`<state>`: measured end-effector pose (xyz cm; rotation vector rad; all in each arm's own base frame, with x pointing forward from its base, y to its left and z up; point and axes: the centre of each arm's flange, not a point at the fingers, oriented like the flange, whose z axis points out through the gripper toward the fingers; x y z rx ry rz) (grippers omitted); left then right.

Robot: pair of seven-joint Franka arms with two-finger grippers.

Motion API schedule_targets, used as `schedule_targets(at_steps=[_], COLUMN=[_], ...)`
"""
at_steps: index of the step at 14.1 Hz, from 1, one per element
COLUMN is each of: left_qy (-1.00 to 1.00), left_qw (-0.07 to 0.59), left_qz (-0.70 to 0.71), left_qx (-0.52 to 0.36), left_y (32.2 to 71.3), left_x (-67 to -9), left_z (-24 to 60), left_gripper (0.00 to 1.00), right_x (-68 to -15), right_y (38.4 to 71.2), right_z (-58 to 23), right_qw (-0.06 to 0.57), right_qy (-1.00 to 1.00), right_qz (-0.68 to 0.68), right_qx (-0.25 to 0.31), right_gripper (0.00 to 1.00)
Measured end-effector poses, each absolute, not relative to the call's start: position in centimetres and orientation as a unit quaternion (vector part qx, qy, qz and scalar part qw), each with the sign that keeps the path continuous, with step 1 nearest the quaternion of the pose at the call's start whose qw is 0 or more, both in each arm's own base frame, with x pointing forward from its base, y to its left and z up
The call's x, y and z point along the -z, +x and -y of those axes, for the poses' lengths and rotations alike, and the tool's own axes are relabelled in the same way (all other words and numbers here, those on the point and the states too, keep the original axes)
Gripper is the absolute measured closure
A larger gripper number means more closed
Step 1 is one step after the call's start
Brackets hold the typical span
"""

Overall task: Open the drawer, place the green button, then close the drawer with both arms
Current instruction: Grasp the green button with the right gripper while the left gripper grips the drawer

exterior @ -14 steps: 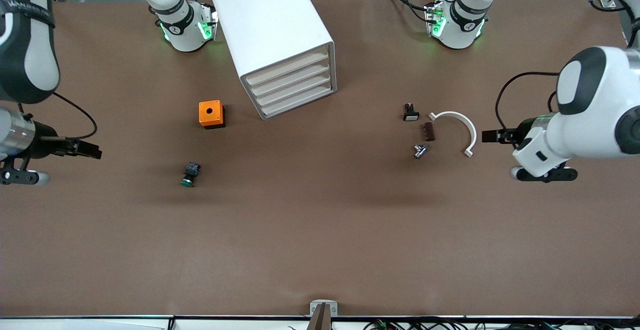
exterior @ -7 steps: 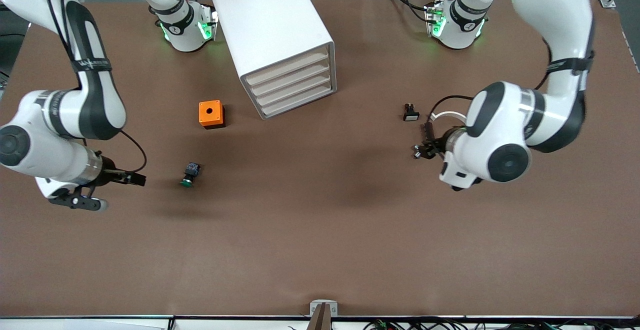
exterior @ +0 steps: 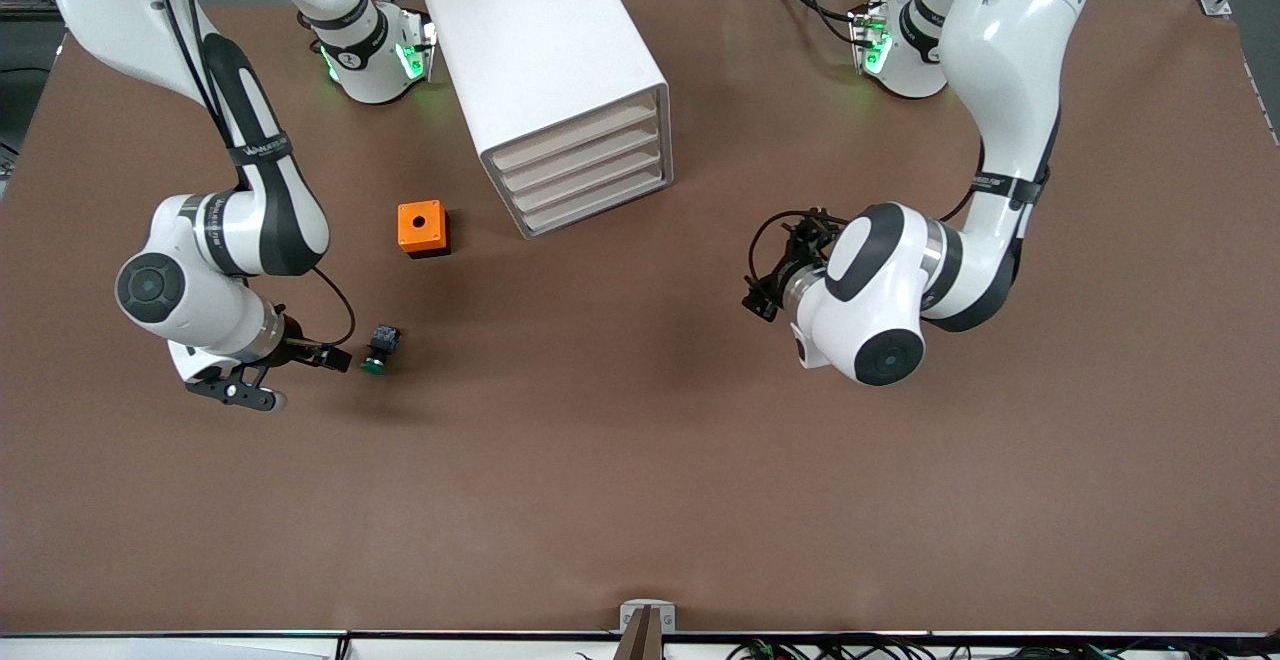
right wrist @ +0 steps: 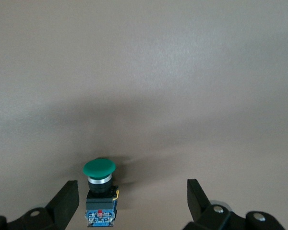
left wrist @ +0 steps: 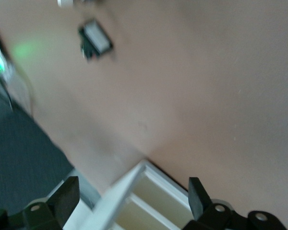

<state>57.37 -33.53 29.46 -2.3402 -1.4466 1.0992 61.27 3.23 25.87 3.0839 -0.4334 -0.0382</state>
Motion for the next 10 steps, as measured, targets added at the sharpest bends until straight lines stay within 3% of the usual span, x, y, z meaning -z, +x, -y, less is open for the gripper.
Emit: schedule_targets(at_steps=[5, 10], left_qy=[-0.685, -0.586], left_qw=[0.126, 0.173], left_qz=[0.573, 0.627], left_qx=[-0.432, -0.484], left_y=[56.1, 54.2], left_x=[-25.5, -22.4], left_z=[36.4, 39.8], left_gripper=[0.00, 0.00], right_x=[-24.6, -22.9], right_y=[60.1, 58.9], right_z=[-7.9, -7.5], right_qw=[0.010, 0.011], right_qy=[0.989, 0.987], right_qz=[0.150, 0.160], right_qx=[-0.005, -0.005], right_gripper=[0.00, 0.00])
